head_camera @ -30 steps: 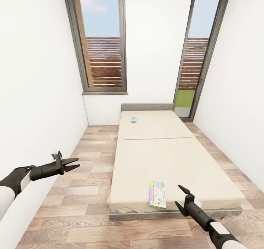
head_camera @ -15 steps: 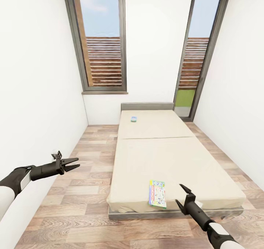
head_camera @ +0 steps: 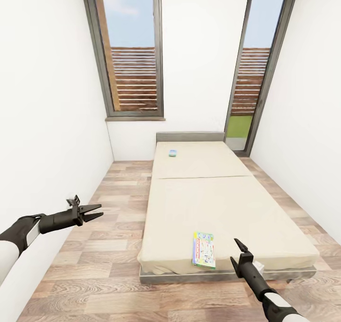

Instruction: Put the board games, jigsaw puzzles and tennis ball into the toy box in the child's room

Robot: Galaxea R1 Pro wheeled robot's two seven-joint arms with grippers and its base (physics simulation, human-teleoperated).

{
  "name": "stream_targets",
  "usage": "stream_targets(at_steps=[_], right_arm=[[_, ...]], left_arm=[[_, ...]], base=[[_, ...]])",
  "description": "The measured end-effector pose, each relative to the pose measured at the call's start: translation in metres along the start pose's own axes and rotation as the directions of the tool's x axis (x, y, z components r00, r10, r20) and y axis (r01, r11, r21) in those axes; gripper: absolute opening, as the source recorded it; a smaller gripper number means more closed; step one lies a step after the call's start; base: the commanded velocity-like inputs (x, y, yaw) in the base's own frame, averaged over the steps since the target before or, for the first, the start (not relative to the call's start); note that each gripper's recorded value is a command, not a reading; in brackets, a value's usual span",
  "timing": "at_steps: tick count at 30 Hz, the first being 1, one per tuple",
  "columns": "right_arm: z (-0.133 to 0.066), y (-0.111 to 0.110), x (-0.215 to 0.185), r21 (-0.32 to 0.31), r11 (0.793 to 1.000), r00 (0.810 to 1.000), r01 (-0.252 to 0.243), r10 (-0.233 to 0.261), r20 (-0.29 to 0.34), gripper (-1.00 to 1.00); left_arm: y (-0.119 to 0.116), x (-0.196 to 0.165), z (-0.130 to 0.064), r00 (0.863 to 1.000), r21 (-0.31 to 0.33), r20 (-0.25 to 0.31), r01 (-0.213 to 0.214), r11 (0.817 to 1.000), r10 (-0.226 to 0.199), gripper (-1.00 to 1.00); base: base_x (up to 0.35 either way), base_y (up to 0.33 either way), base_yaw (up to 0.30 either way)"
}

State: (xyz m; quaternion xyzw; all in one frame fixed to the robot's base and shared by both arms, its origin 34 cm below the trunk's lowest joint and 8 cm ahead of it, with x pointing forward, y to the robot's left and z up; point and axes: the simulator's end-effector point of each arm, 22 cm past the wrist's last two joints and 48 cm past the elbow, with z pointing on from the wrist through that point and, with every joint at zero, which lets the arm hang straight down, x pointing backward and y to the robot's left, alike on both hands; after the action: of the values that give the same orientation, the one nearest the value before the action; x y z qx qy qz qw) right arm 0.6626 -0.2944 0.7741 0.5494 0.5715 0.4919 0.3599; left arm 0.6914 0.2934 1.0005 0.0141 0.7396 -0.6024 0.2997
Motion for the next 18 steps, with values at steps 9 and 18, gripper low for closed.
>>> stream_targets(at_steps=[9, 18], right_arm=[[0.005, -0.008, 0.006, -0.009, 1.000, 0.999, 0.019, -0.020, -0.028, 1.00], [0.010, -0.018, 0.006, -0.017, 1.000, 0.999, 0.025, -0.026, -0.035, 1.00]], left_arm=[[0.011, 0.004, 0.002, 1.000, 0.000, 0.000, 0.000, 1.000, 0.000, 1.00], [0.022, 0.009, 0.003, 1.000, 0.000, 0.000, -0.002, 1.000, 0.002, 1.00]], base=[[0.000, 0.000, 0.000], [0.000, 0.000, 0.000]])
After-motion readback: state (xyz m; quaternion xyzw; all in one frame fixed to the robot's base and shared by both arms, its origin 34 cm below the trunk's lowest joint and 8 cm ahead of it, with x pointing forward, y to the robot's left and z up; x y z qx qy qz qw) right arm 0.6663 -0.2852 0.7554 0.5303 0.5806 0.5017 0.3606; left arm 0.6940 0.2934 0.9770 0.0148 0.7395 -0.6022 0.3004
